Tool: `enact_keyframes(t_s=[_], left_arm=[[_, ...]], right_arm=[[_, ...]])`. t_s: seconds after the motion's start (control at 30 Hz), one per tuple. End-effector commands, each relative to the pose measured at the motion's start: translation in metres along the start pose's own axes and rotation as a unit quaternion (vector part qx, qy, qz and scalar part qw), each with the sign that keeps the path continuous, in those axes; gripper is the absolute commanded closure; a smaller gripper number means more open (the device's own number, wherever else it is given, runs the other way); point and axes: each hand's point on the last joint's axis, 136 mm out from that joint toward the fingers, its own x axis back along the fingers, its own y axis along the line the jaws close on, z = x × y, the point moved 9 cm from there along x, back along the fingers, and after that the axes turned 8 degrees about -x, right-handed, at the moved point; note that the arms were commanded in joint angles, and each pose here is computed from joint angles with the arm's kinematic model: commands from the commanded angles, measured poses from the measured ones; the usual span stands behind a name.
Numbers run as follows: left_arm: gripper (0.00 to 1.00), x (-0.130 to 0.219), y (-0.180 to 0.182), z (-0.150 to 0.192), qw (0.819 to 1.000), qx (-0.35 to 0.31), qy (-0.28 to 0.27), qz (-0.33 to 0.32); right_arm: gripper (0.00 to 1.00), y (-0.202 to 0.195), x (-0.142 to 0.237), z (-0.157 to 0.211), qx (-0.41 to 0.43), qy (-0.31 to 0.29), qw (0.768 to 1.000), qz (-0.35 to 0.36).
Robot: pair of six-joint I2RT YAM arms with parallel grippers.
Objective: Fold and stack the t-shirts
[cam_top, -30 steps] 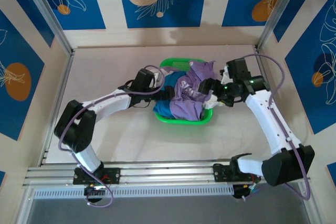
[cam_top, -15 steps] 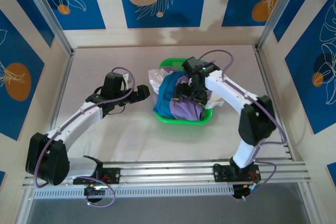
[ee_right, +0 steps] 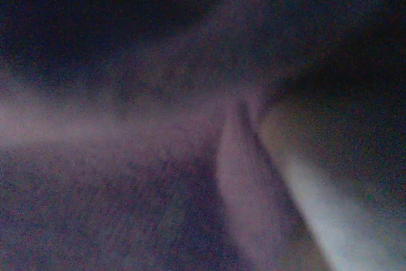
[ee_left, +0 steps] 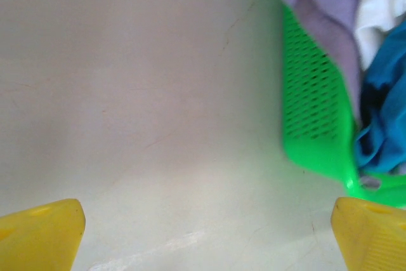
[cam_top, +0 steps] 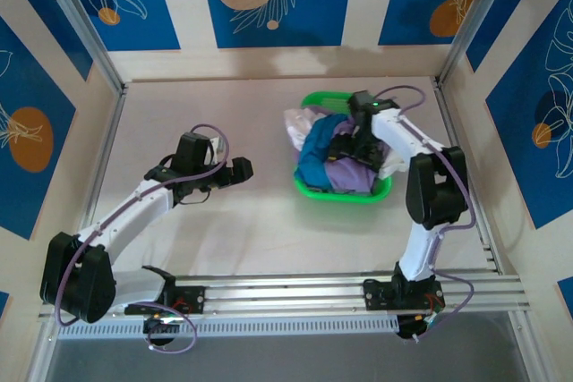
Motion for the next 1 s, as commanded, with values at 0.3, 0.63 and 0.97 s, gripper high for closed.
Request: enact_keyframes(t_s=[0.3,0.63,0.97], left_arm=[[0.01,-0.013,-0.011,-0.005,1.0,-0.001,0.003,0.009],[0.01,-0.018,-0.026,-0.004,1.0,-0.017,0.019,0.015],[0.01,-0.034,-0.046,-0.006,0.998,-0.04,0.04,0.02]], right_arm=[[0.01,-0.066,0.08,-0.071,-0.021,-0.074,0.997,-0.013],[0.01,-0.081,0.112,-0.003,-0.091,-0.075,0.992,-0.052],[0.01,-0.137,0.088,0.032,-0.196,-0.068,0.973,-0.106]])
